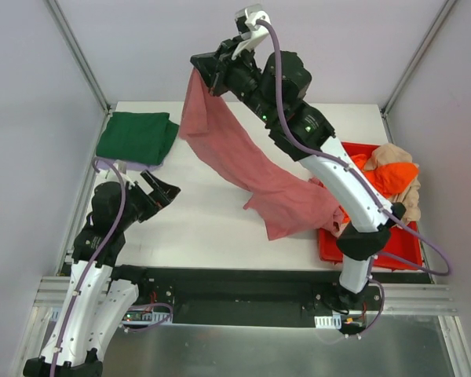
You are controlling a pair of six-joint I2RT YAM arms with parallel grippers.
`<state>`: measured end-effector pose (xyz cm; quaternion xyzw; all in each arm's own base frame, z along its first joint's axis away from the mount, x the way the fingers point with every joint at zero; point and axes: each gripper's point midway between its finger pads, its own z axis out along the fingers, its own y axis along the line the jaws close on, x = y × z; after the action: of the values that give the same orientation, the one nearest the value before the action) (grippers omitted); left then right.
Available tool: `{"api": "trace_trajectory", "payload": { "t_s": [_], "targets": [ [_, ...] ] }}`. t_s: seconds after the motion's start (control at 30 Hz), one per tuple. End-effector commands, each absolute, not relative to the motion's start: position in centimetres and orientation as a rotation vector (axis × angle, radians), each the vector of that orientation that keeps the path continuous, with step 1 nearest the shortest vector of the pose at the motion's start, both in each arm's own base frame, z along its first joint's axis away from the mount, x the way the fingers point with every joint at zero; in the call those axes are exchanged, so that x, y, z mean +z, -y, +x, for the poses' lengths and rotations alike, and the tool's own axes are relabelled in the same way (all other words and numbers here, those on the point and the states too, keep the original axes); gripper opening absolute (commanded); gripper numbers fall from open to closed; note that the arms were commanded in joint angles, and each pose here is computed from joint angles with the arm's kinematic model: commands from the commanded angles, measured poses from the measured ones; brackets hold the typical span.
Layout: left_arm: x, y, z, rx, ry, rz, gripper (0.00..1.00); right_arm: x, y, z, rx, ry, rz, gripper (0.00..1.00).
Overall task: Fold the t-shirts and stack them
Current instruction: Move the tshirt to the center of the board
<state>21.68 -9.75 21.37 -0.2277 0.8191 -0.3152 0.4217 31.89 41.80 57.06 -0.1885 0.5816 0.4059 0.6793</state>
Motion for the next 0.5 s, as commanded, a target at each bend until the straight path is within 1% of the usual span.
{"api": "trace_trajectory", "payload": {
  "t_s": [0.0, 0.03, 0.17, 0.27, 0.33, 0.37, 0.4, 0.43, 0.47],
  "targets": [
    [21.5, 8.9, 22.3, -0.752, -2.026, -0.63, 0.99, 63.1, -35.8, 29.2, 0.875, -1.156, -0.332, 0.01],
    [21.4, 9.0, 22.4, -0.753, -2.035, -0.624, 0.99, 60.8, -36.0, 29.6, 0.846, -1.218, -0.35, 0.01],
    [21.3, 9.4, 22.4, -0.768, -2.052, -0.613, 0.99, 47.9, -37.3, 31.0, 0.741, -1.528, -0.44, 0.01],
    [21.1, 9.4, 22.5, -0.758, -2.067, -0.6, 0.99, 37.8, -37.8, 30.6, 0.686, -1.759, -0.515, 0.11],
    [20.8, 9.6, 22.4, -0.764, -2.082, -0.593, 0.99, 31.9, -36.1, 30.8, 0.591, -1.907, -0.441, 0.2],
    [20.5, 9.7, 22.4, -0.77, -2.093, -0.594, 0.99, 29.7, -35.1, 31.2, 0.541, -1.935, -0.395, 0.31],
    [20.3, 9.8, 22.4, -0.772, -2.103, -0.595, 0.99, 27.6, -33.9, 31.3, 0.482, -1.96, -0.366, 0.44],
    [19.9, 9.9, 22.4, -0.778, -2.118, -0.595, 0.99, 26.3, -33.0, 31.3, 0.437, -1.977, -0.358, 0.61],
    [19.7, 10.1, 22.3, -0.786, -2.131, -0.593, 0.99, 25.1, -32.0, 31.0, 0.39, -1.998, -0.367, 0.7]
  ]
}}
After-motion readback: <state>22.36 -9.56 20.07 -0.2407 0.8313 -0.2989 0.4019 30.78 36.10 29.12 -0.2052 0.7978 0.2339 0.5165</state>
